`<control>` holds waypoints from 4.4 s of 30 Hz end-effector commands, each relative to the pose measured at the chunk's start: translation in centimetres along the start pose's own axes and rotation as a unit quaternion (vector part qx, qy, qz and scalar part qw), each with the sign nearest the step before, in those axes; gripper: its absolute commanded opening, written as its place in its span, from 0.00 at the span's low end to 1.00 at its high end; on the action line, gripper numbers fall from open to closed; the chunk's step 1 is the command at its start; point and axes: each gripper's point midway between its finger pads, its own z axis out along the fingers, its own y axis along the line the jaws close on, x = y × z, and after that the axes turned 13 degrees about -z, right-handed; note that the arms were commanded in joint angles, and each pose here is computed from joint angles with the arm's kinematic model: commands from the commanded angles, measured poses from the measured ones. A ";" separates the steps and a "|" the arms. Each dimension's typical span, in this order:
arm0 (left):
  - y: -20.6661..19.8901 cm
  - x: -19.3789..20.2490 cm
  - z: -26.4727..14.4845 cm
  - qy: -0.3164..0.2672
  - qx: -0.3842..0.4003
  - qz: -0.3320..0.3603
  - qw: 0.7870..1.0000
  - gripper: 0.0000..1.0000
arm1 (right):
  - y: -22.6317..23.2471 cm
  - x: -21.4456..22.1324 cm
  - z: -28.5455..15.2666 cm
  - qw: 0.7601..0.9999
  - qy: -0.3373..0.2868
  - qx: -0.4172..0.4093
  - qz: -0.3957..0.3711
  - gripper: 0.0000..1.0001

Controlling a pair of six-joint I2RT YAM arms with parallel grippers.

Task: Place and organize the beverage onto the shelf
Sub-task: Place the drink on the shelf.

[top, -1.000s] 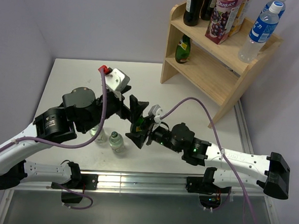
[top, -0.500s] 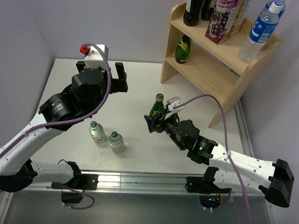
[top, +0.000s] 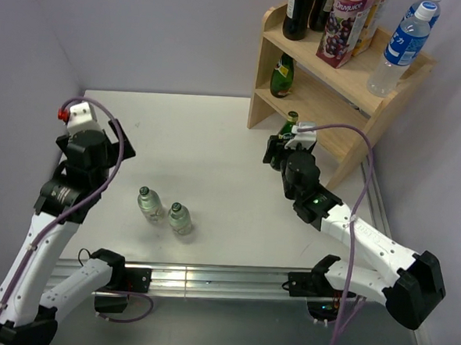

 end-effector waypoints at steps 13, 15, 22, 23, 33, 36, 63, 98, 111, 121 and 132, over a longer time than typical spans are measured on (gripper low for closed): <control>0.7 1.0 -0.6 -0.031 0.040 -0.029 0.998 1.00 | -6.4 -13.6 6.2 0.979 -0.163 0.122 0.029 0.00; 0.4 1.4 -0.6 -0.024 0.052 -0.028 0.998 1.00 | -7.4 -13.3 7.4 0.978 -0.158 0.135 0.026 0.00; -0.3 2.0 -0.6 -0.010 0.068 -0.025 0.997 0.99 | -9.2 -11.9 9.5 0.975 -0.154 0.155 0.027 0.00; -0.3 2.0 -0.5 -0.009 0.068 -0.024 0.997 1.00 | -9.3 -11.5 9.7 0.975 -0.154 0.156 0.027 0.00; -1.0 2.4 -0.5 0.002 0.085 -0.021 0.996 0.99 | -9.9 -7.6 11.9 0.978 -0.127 0.164 0.020 0.00; -1.0 2.3 -0.5 0.000 0.086 -0.022 0.996 0.99 | -9.9 -6.8 13.0 0.980 -0.117 0.161 0.029 0.00; -1.5 3.1 -0.1 0.016 0.097 -0.014 0.995 0.99 | -10.6 -0.6 17.7 0.979 -0.037 0.203 0.005 0.15; -2.4 3.5 -0.7 0.027 0.130 -0.010 0.991 1.00 | -11.9 2.8 18.3 0.968 -0.034 0.250 -0.018 0.64; -2.7 3.7 -0.8 0.031 0.138 -0.009 0.990 1.00 | -11.7 4.2 18.9 0.970 -0.008 0.241 -0.034 0.84; -2.8 3.8 -0.7 0.034 0.142 -0.008 0.989 0.99 | -11.6 4.3 18.2 0.972 -0.023 0.232 -0.030 0.58; -2.7 3.7 -0.8 0.032 0.140 -0.008 0.990 0.99 | -12.0 6.4 19.8 0.973 -0.002 0.226 -0.046 0.43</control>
